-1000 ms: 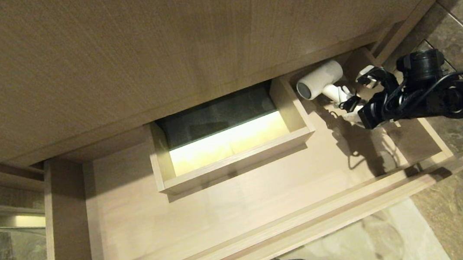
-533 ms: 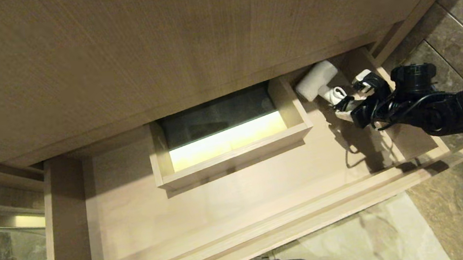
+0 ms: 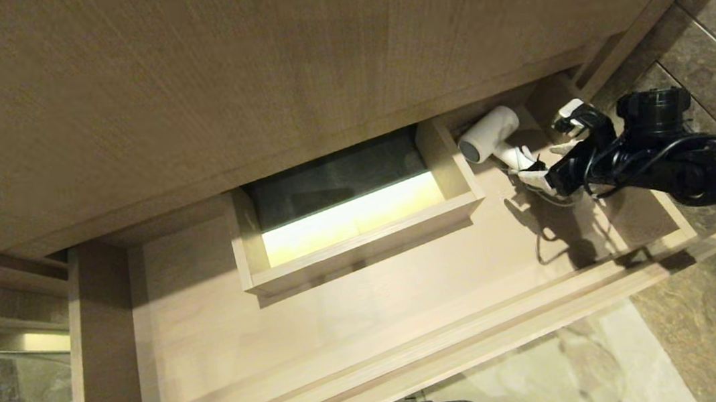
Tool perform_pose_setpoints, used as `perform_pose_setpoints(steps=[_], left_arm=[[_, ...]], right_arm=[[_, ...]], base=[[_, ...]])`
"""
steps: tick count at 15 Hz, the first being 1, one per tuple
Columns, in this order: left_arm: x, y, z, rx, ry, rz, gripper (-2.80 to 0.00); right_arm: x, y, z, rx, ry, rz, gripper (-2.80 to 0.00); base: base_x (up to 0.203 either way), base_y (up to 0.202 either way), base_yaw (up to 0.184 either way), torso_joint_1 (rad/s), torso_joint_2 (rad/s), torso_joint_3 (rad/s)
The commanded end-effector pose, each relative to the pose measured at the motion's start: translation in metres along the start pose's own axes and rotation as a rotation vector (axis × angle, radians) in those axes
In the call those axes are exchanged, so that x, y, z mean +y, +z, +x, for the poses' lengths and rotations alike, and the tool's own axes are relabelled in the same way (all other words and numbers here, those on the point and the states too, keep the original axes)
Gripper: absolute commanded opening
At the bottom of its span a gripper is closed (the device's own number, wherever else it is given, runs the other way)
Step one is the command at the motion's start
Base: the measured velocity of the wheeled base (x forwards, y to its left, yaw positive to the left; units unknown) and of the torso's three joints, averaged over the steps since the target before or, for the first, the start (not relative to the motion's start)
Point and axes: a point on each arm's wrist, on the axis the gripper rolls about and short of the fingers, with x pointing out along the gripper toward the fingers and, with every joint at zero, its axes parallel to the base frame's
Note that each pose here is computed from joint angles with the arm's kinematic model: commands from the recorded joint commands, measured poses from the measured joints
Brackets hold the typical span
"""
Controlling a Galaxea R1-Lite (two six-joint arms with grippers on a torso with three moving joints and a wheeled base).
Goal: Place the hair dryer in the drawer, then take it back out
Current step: Put it into the drawer, then close the drawer
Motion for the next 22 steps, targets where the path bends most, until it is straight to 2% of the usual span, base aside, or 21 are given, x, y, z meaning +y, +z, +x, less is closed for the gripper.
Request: perform_pose_setpoints(steps=[1, 5, 8, 17, 18, 22], left_arm=[[0.000, 0.000, 0.000, 0.001, 0.001, 0.000, -2.80], [0.000, 0.000, 0.000, 0.001, 0.000, 0.000, -2.80], [0.000, 0.000, 0.000, 0.001, 0.001, 0.000, -2.80], [0.000, 0.000, 0.000, 0.001, 0.001, 0.000, -2.80], [0.000, 0.000, 0.000, 0.000, 0.001, 0.000, -2.80], [0.000, 0.000, 0.000, 0.001, 0.002, 0.000, -2.80]], right_arm=[[-0.006, 0.021, -0.041, -0.014, -0.031, -0.008, 0.00], [0.006, 0.019, -0.086, 0.053, -0.019, 0.024, 0.00], [0.012, 0.018, -0.101, 0.091, -0.001, 0.042, 0.00], [0.021, 0.030, -0.135, 0.061, -0.016, 0.030, 0.00], [0.024, 0.030, -0.141, 0.064, -0.015, 0.030, -2.80], [0.042, 0.047, -0.190, 0.097, 0.012, 0.033, -2.80]], base=[[0.000, 0.000, 0.000, 0.000, 0.00, 0.000], [0.000, 0.000, 0.000, 0.000, 0.00, 0.000], [0.000, 0.000, 0.000, 0.000, 0.00, 0.000], [0.000, 0.000, 0.000, 0.000, 0.00, 0.000], [0.000, 0.000, 0.000, 0.000, 0.00, 0.000], [0.000, 0.000, 0.000, 0.000, 0.00, 0.000]])
